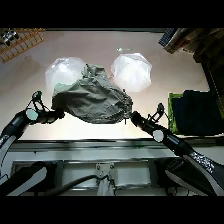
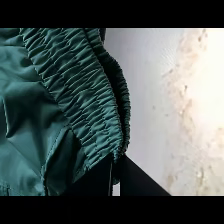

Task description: Fold the clothes and pants, and hang the long-sleeved shirts on hangers.

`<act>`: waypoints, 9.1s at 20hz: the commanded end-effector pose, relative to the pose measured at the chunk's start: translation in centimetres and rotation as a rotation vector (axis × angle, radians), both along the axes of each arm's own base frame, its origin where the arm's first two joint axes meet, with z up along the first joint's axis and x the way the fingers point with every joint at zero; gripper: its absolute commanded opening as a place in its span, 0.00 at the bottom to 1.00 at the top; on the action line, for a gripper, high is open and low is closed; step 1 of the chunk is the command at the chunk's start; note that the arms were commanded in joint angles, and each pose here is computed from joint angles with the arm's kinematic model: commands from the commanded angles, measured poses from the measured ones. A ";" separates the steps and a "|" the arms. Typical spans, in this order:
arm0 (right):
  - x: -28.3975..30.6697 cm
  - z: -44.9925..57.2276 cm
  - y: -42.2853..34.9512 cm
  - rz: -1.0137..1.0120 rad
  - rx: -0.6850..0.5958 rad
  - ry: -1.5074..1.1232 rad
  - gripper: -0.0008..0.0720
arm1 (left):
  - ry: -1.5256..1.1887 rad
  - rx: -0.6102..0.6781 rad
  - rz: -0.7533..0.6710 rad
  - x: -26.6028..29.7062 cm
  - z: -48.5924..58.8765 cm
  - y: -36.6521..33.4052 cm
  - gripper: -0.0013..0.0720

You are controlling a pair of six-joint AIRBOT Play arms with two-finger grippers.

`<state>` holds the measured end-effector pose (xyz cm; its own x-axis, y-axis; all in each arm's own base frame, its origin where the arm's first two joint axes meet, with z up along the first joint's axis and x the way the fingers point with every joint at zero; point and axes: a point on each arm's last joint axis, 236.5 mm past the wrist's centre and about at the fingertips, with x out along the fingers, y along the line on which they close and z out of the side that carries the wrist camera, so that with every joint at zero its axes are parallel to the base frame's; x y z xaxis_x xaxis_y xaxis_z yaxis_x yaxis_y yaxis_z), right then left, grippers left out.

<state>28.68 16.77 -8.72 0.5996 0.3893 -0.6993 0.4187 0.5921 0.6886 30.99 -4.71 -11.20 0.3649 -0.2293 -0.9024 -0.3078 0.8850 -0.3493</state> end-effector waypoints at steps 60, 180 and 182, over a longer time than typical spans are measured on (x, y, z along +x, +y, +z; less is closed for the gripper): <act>-10.7 59.7 7.1 0.503 0.467 -0.916 0.07 | -1.835 0.414 -0.207 -11.7 70.2 -2.1 0.03; 15.6 -0.2 -3.2 0.022 -0.121 0.089 0.07 | 0.011 -0.618 0.085 -8.5 10.2 -10.7 0.50; 15.2 -0.4 -3.1 0.035 -0.128 0.102 0.07 | 0.006 -0.642 0.193 -8.8 9.5 -10.1 0.50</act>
<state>44.30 13.64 -8.86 0.5272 0.3129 -0.7900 0.4574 0.6790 0.5742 22.46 -15.10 -1.15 0.3649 -0.6681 -0.6484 -0.3290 0.5590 -0.7611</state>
